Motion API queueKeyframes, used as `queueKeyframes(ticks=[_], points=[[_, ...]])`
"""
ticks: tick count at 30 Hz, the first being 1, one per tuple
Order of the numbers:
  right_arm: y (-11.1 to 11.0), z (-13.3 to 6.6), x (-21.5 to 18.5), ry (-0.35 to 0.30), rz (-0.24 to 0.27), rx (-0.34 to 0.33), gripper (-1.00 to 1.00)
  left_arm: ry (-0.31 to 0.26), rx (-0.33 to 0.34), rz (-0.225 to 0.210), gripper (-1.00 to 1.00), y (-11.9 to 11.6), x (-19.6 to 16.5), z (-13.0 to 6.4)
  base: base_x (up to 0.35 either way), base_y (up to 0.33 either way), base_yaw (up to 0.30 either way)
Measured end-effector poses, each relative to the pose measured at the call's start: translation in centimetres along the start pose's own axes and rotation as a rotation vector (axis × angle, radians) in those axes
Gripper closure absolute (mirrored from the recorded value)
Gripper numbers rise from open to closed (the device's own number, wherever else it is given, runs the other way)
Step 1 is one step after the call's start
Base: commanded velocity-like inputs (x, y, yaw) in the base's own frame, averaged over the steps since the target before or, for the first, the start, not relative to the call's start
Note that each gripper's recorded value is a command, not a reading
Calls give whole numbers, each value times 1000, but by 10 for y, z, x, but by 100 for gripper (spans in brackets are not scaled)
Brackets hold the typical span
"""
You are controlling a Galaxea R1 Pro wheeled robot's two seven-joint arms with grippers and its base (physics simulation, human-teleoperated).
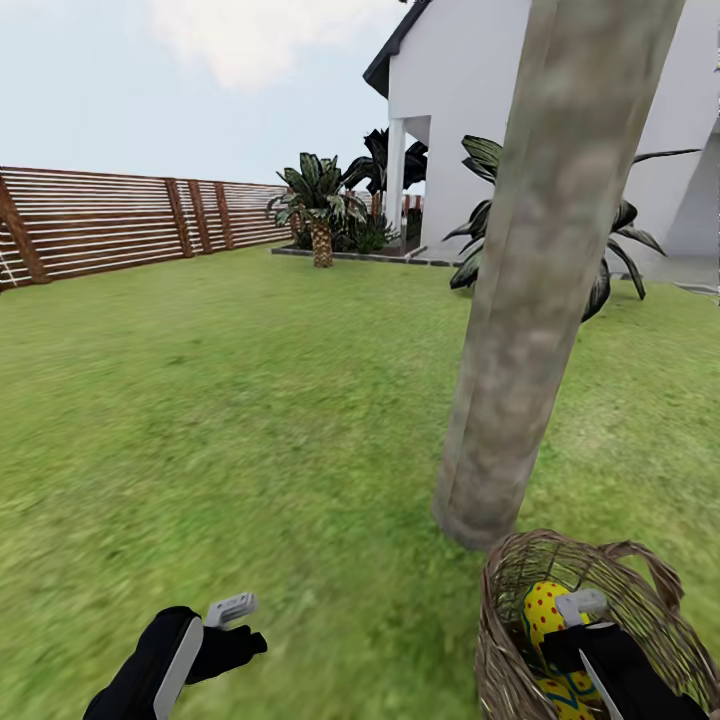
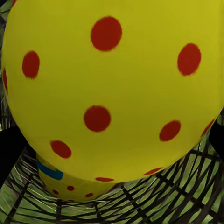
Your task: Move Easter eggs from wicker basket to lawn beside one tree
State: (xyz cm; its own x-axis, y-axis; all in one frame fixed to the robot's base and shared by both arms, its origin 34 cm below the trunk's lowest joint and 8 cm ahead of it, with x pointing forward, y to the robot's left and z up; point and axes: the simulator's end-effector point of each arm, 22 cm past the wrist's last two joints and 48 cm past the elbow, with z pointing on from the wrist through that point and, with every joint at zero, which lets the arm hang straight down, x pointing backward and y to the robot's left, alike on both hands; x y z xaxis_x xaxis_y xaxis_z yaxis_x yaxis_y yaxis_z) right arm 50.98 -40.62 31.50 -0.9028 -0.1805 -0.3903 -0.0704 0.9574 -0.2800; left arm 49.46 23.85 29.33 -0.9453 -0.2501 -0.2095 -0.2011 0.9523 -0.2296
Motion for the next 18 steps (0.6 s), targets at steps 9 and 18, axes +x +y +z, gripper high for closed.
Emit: queueKeyframes(ticks=[9,18], points=[[-8,-12,-12,-35,9,11,100,-36,8,5,-100,-4,-11,-14,0,0,0],[-10,-24,-24,-68,16,14,100,-84,17,-58,-100,5,-25,-30,-230,7,0]])
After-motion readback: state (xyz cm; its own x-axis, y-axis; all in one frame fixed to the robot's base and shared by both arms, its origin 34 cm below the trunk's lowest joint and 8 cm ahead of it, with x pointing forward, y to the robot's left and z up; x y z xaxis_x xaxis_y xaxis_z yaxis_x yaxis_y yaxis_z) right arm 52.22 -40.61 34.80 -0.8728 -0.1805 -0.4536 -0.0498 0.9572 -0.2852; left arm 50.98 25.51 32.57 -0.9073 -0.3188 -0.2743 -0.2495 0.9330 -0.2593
